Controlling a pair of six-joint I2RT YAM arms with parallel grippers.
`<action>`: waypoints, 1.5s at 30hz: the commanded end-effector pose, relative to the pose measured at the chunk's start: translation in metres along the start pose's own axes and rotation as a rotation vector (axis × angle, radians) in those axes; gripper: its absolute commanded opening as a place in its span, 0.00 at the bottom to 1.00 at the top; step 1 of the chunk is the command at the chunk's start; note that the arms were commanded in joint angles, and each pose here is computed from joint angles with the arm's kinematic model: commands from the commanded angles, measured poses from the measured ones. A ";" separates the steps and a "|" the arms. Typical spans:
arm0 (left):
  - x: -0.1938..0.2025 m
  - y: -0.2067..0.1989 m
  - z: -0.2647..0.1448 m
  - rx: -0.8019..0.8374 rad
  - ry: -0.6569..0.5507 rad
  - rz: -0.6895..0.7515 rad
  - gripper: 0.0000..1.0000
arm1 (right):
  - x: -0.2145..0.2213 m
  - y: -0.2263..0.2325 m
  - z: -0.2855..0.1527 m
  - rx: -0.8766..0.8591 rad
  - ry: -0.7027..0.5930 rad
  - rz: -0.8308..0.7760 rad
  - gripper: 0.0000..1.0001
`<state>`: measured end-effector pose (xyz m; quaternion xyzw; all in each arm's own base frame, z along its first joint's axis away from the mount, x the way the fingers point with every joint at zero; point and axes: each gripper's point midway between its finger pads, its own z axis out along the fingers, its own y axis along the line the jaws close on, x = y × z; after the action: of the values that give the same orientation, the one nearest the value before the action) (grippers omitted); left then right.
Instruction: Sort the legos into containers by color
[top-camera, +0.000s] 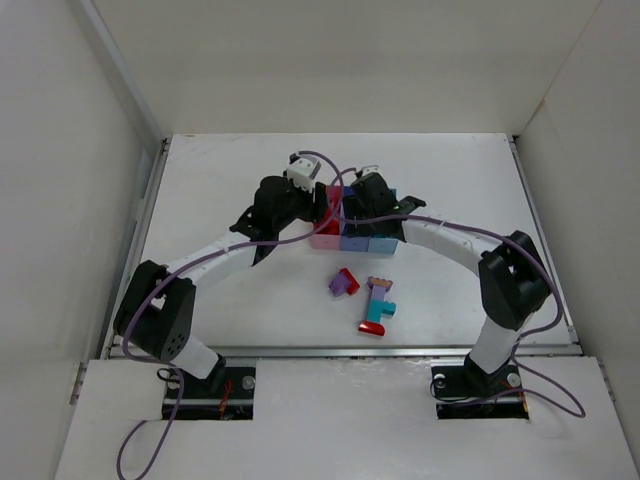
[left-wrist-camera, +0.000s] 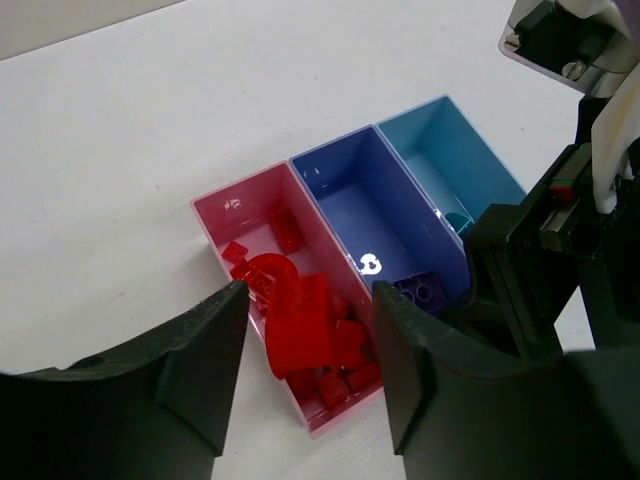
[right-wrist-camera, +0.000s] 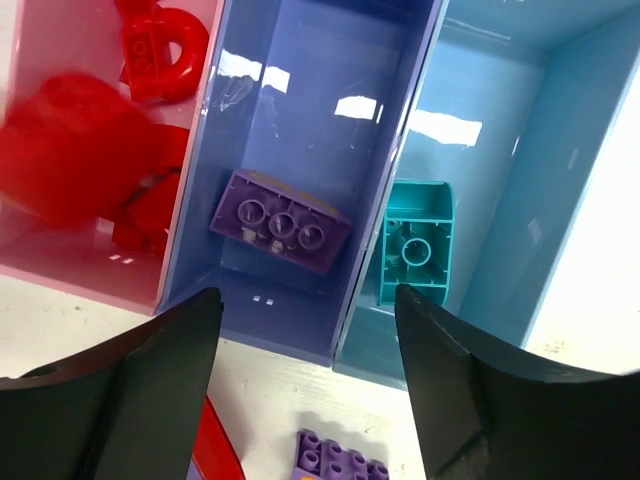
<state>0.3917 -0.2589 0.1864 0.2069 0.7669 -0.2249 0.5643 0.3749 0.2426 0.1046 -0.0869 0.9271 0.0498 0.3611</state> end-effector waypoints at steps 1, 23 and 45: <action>-0.010 -0.012 -0.001 0.041 -0.048 0.027 0.51 | -0.043 0.005 -0.029 -0.044 -0.124 0.035 0.76; 0.004 0.042 -0.050 -0.140 0.104 0.086 0.61 | 0.085 0.094 -0.096 -0.484 0.045 -0.450 0.80; 0.039 0.021 -0.093 -0.065 0.108 0.038 0.60 | 0.109 0.104 -0.050 -0.368 0.172 -0.394 0.35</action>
<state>0.3264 -0.1793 0.1603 0.2105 0.8140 -0.1546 0.5189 0.2302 0.3156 0.0594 -0.3532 0.8928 0.1401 0.2419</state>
